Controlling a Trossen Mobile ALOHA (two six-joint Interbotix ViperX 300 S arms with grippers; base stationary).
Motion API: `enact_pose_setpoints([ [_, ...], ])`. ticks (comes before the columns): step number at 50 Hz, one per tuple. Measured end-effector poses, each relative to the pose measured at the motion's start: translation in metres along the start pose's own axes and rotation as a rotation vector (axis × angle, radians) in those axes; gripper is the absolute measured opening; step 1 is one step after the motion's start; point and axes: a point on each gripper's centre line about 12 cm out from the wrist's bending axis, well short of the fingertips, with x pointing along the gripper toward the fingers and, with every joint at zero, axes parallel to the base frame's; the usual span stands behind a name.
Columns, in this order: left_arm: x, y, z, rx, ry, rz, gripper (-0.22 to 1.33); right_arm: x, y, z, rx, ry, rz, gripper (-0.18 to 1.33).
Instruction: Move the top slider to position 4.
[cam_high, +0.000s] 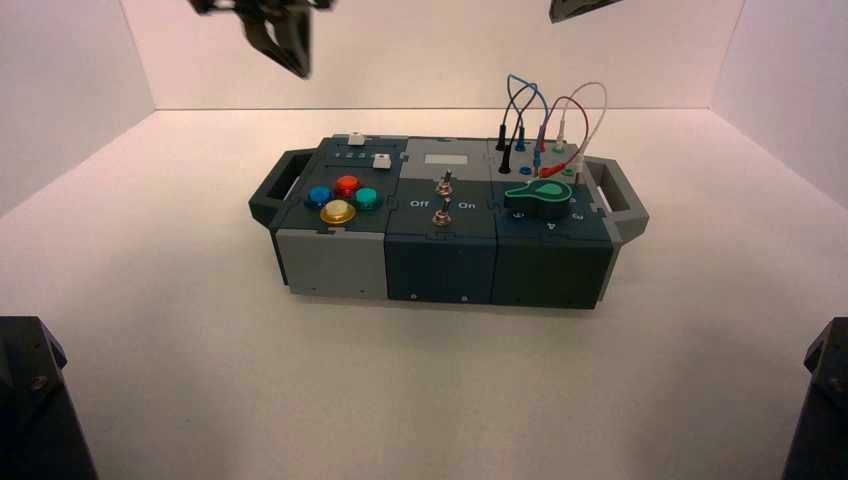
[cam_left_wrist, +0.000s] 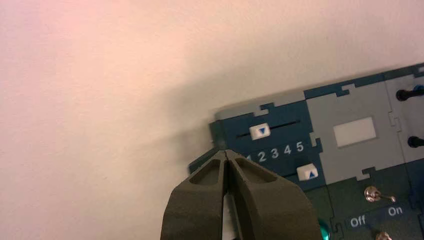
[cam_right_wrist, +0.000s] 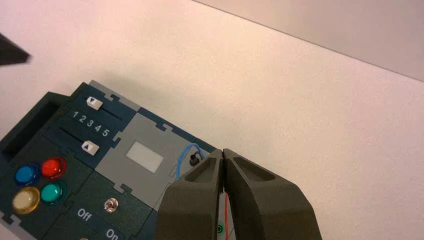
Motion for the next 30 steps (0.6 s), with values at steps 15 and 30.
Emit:
enact_pose_setpoints([
  [15, 0.047, -0.012, 0.001, -0.002, 0.097, -0.003, -0.17, 0.006, 0.000, -0.004, 0.004, 0.023, 0.002, -0.14],
  [30, 0.071, -0.014, 0.001, 0.003, 0.138, -0.001, -0.17, 0.008, 0.001, -0.005, 0.003, 0.029, 0.003, -0.14],
])
